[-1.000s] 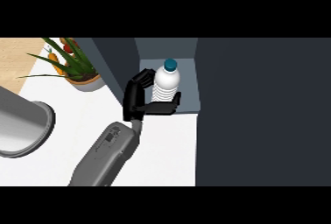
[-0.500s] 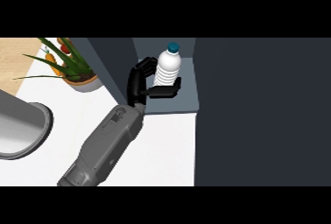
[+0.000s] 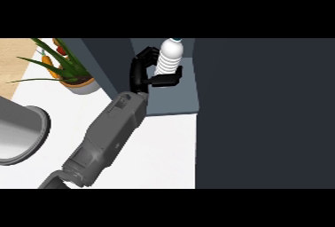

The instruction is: Pick up the bottled water, place it into the cabinet and close the cabinet

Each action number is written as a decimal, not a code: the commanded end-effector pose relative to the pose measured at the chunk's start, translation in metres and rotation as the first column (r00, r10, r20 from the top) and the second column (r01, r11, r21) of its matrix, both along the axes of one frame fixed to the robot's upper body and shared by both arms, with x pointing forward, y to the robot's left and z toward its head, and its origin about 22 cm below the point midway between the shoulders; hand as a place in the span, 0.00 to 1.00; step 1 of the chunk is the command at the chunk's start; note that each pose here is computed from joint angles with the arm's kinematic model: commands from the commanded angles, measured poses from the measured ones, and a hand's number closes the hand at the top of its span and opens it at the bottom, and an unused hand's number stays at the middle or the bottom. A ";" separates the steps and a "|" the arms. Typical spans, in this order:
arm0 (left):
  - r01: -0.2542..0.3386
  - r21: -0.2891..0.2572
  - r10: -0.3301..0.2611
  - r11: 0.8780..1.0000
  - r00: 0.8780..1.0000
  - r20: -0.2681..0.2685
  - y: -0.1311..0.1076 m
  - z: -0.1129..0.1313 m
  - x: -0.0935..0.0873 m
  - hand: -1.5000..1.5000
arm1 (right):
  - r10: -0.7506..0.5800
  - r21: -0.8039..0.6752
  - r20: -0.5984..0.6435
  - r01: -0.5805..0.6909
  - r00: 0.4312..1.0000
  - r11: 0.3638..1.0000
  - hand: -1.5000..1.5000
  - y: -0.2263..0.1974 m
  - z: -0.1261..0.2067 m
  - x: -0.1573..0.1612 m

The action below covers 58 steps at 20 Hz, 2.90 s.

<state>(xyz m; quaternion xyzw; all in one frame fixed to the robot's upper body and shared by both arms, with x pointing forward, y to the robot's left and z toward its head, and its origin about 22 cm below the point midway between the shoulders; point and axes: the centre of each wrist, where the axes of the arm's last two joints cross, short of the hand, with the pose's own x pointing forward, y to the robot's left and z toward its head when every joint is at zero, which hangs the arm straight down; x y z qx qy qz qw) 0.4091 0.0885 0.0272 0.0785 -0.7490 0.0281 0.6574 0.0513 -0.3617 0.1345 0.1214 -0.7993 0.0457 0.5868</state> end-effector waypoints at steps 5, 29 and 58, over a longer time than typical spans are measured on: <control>-0.032 0.125 0.030 0.992 0.999 0.020 0.007 0.005 0.016 0.00 | 0.024 0.026 0.036 -0.024 0.999 0.999 0.00 0.015 0.011 -0.013; 0.092 0.022 -0.094 0.996 0.972 0.213 -0.003 0.024 0.024 0.00 | 0.039 -0.011 0.070 -0.038 0.997 0.999 0.00 0.011 0.017 0.006; 0.277 -0.270 -0.222 0.922 0.951 0.216 -0.038 -0.020 -0.157 0.00 | -0.023 -0.054 0.068 0.026 0.997 0.998 0.00 0.020 0.027 -0.002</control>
